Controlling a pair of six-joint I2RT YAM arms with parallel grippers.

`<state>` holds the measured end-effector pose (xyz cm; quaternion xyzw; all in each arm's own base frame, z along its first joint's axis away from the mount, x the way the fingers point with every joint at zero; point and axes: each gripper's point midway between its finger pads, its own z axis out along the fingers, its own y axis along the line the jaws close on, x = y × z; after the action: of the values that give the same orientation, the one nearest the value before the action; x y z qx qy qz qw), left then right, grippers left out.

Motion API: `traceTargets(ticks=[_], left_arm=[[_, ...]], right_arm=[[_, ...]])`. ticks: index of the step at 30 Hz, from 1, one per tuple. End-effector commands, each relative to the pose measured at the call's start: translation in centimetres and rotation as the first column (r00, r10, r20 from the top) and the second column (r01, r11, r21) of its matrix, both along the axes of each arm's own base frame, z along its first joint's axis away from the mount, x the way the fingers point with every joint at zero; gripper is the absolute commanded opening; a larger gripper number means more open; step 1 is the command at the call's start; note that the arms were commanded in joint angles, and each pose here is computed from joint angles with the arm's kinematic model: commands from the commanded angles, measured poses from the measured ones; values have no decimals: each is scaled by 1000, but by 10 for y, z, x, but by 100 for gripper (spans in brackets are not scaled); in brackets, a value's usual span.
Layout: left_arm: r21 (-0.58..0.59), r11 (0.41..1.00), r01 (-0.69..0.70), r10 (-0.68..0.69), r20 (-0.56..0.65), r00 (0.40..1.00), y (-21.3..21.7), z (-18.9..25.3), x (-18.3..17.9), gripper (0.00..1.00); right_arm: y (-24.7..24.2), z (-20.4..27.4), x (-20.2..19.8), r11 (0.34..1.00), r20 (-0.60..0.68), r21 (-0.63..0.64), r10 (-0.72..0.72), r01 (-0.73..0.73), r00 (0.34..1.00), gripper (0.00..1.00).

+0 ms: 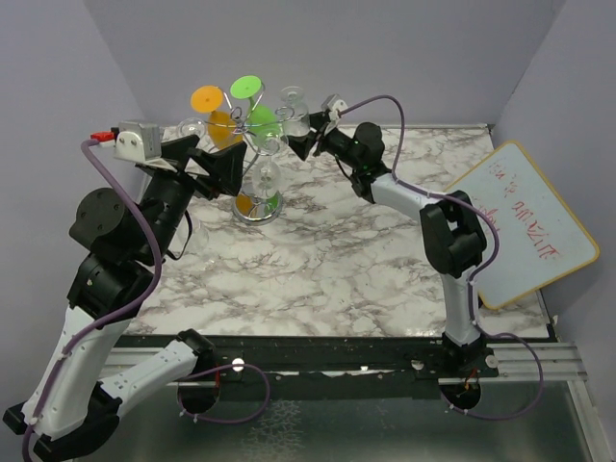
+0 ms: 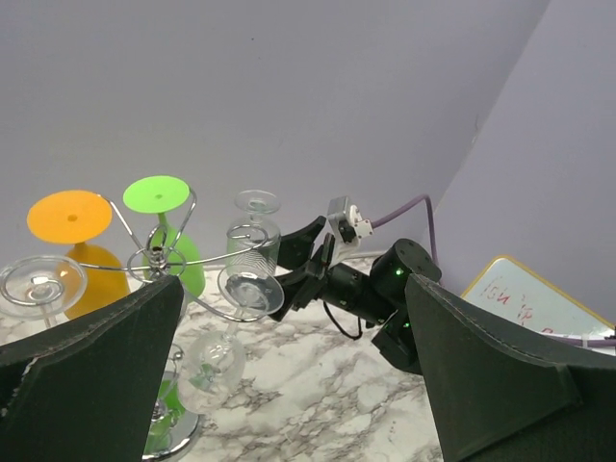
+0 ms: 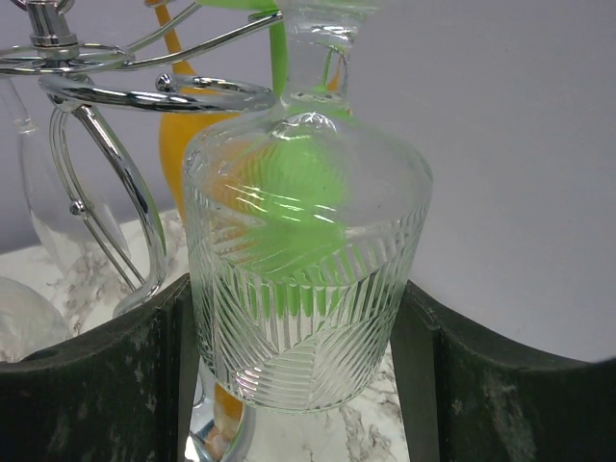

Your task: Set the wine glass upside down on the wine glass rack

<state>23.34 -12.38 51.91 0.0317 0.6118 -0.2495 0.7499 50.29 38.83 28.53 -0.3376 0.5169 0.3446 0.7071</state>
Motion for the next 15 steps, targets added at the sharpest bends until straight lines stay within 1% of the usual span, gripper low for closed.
traceTargets(ticks=[1,5,11,15], left_arm=[[-9,999,33,-33,-1,999,-6,0,-2,99],[-27,997,70,-70,9,998,-12,2,-3,99],[-25,997,79,-79,0,997,-17,0,0,99],[-26,997,77,-77,-3,997,-16,-2,0,99]], right_arm=[[14,22,-13,995,94,23,90,-92,992,3],[20,18,-17,993,112,-6,120,-120,987,3],[26,13,-20,990,122,-40,141,-137,982,3],[30,9,-27,981,137,-74,188,-179,973,3]])
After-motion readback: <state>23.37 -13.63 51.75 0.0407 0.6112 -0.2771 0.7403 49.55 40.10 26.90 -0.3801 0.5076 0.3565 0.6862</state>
